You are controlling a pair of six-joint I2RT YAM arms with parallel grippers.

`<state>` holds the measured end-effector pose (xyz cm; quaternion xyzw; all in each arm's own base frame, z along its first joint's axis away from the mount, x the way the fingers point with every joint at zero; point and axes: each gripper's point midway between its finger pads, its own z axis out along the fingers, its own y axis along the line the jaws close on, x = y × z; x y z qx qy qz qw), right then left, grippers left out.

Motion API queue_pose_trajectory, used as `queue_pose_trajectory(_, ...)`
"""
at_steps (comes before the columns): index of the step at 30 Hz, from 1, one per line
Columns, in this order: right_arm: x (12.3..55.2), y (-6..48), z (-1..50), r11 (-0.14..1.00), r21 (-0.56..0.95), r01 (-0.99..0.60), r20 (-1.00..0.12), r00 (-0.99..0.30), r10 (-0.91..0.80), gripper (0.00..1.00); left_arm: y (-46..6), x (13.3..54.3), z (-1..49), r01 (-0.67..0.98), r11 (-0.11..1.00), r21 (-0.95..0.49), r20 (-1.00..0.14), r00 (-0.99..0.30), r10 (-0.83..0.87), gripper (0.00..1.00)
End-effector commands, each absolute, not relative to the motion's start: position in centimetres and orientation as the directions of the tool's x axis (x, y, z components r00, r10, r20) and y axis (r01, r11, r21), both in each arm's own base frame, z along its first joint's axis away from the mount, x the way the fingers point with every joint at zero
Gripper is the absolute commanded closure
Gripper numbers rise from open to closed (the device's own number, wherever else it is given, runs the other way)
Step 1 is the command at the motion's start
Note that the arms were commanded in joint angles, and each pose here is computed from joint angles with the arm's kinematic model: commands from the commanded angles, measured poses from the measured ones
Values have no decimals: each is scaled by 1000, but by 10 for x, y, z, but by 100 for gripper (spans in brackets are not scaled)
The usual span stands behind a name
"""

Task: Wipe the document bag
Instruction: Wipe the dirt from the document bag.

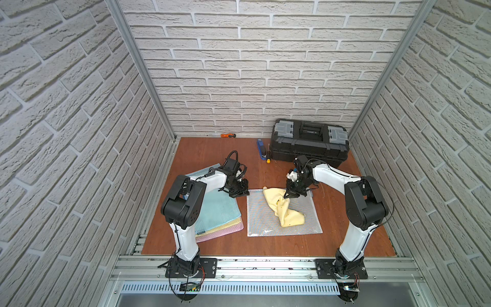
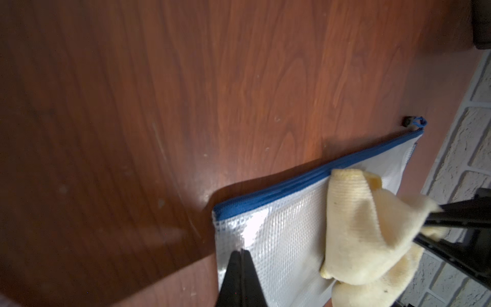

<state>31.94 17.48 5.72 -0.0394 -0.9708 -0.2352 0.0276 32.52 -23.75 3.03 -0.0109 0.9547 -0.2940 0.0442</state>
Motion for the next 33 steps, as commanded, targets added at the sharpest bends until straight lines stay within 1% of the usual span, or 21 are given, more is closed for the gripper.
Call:
queue_pose_trajectory(1, 324, 188, 75, 889, 458, 15, 27, -1000, 3, 98, -238, 328, 23, 31, 841, -540, -95, -995, -25, 100)
queue_pose_trajectory(4, 329, 217, 90, 864, 502, -37, 7, -999, -47, 98, -237, 327, 16, 24, 848, -530, -91, -995, -29, 100)
queue_pose_trajectory(9, 324, 300, 116, 783, 605, -144, -39, -988, -151, 98, -235, 323, 9, 12, 859, -512, -85, -996, -37, 100)
queue_pose_trajectory(10, 323, 310, 116, 775, 616, -142, -38, -988, -150, 98, -235, 323, 8, 10, 859, -512, -85, -996, -39, 100)
queue_pose_trajectory(12, 324, 332, 114, 724, 682, -104, -21, -992, -123, 98, -234, 323, 8, 7, 860, -510, -89, -995, -44, 100)
queue_pose_trajectory(13, 324, 336, 92, 720, 692, -41, 40, -995, -95, 98, -233, 323, 10, 6, 860, -511, -91, -995, -48, 100)
queue_pose_trajectory(14, 324, 339, 81, 705, 709, -4, 67, -995, -73, 98, -233, 323, 10, 6, 862, -507, -94, -994, -48, 100)
queue_pose_trajectory(18, 315, 329, 35, 738, 668, 92, 147, -989, -9, 98, -230, 323, 13, 6, 868, -496, -102, -993, -52, 100)
queue_pose_trajectory(24, 297, 294, -6, 819, 549, 165, 208, -977, 58, 98, -229, 323, 12, 0, 870, -492, -100, -993, -56, 100)
queue_pose_trajectory(26, 293, 276, -12, 828, 522, 206, 219, -970, 103, 98, -227, 322, 11, -3, 874, -486, -98, -994, -58, 100)
queue_pose_trajectory(29, 290, 244, -14, 810, 516, 277, 229, -956, 182, 98, -225, 320, 10, -4, 879, -477, -96, -994, -57, 100)
queue_pose_trajectory(31, 292, 224, -2, 794, 530, 298, 206, -953, 220, 98, -223, 318, 9, -6, 882, -471, -94, -994, -57, 100)
queue_pose_trajectory(33, 287, 202, 1, 798, 512, 317, 202, -948, 247, 98, -221, 316, 6, -6, 885, -465, -87, -995, -52, 100)
